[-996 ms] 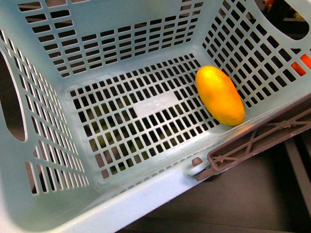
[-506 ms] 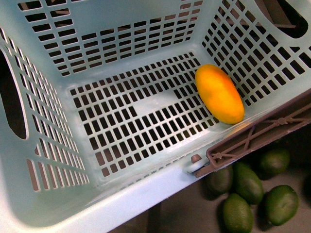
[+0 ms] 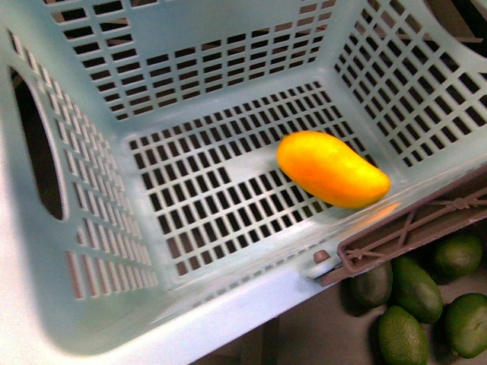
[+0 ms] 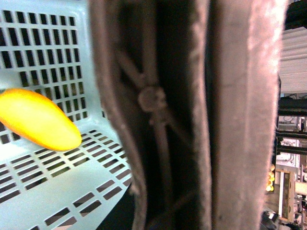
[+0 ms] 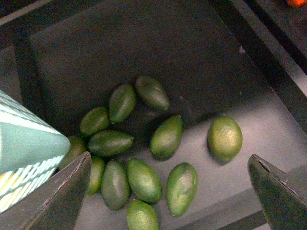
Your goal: Pick mango and avocado into basket
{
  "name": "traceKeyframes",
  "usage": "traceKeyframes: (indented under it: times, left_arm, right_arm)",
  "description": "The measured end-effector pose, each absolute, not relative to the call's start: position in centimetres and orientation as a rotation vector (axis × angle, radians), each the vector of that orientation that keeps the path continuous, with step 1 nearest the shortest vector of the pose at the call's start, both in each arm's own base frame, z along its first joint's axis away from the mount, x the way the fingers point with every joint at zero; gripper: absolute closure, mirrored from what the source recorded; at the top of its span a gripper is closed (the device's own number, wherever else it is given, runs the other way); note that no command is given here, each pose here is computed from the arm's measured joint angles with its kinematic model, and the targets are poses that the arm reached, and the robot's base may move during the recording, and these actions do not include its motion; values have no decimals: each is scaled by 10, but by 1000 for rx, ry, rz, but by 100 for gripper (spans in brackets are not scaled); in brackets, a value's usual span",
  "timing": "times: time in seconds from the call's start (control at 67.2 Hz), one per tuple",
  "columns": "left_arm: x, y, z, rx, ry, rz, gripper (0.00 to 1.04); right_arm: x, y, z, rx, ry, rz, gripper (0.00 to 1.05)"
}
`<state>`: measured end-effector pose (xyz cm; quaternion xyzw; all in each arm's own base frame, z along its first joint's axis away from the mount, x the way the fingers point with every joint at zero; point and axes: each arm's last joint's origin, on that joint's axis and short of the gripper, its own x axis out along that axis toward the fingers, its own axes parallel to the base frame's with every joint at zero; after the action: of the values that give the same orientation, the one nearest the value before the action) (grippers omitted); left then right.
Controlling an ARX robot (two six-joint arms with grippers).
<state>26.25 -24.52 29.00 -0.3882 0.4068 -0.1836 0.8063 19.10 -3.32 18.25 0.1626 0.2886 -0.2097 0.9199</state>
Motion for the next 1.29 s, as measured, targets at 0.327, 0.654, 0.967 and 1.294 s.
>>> traceKeyframes:
  times: [0.327, 0.654, 0.967, 1.294]
  left_arm:
    - [263, -244, 290, -826, 854, -374, 91]
    - [263, -245, 290, -830, 864, -385, 91]
    - [263, -244, 290, -830, 863, -383, 91]
    - [263, -244, 290, -830, 861, -381, 91]
  right_arm:
    - [223, -115, 133, 261, 696, -405, 9]
    - [263, -148, 53, 629, 874, -535, 9]
    - [269, -143, 8, 646, 997, -594, 9]
    - [264, -155, -8, 639, 1045, -681, 9]
